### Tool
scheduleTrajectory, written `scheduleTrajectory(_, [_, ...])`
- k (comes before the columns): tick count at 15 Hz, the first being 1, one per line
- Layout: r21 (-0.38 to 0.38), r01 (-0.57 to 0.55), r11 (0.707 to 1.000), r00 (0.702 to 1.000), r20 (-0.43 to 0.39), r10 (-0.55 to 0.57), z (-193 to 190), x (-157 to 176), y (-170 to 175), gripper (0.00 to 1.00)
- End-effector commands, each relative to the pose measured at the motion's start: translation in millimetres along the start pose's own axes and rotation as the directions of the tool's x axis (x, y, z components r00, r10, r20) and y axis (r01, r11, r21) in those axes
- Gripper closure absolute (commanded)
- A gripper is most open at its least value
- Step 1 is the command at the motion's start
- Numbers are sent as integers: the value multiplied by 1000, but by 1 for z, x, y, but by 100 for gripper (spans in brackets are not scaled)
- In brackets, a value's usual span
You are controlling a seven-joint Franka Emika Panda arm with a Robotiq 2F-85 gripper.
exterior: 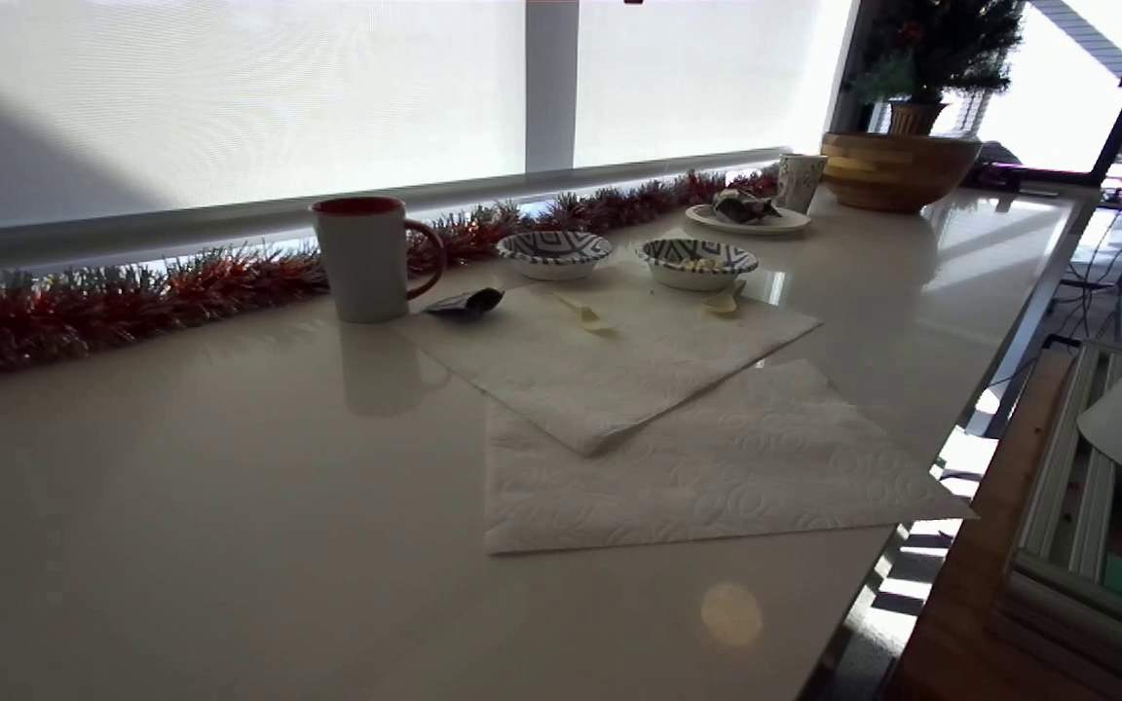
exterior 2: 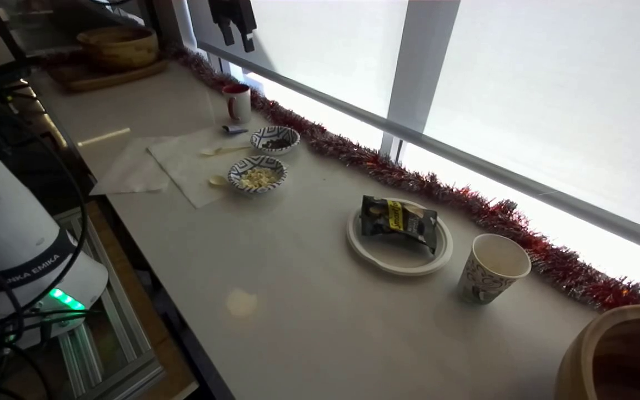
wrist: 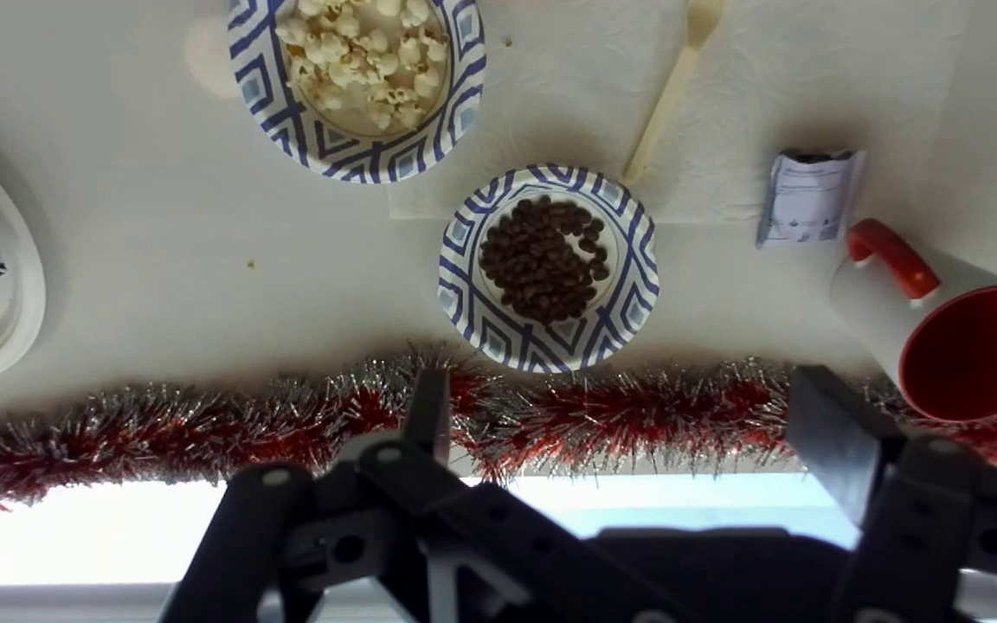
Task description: Move the bowl and mug to the right
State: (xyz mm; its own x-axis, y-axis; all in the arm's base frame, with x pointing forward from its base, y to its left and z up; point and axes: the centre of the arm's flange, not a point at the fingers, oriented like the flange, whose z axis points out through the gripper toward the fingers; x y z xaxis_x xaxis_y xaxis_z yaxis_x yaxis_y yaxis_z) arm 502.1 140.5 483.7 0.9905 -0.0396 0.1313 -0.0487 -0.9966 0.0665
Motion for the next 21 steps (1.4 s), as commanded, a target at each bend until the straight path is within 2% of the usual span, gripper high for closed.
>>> scheduleTrajectory(1, [-123,-60,991,998,2,61,52,16,-43,0])
scheduleTrajectory(5, [-214,-63,975,997,27,71,113,20,-65,0])
scheduleTrajectory(9, [-224,-40,974,997,55,54,158,27,-83,0])
scheduleTrajectory(14, [-225,-10,974,998,61,25,197,41,-100,0])
scheduleTrajectory(21, [-190,-11,982,1000,8,13,238,61,-113,0])
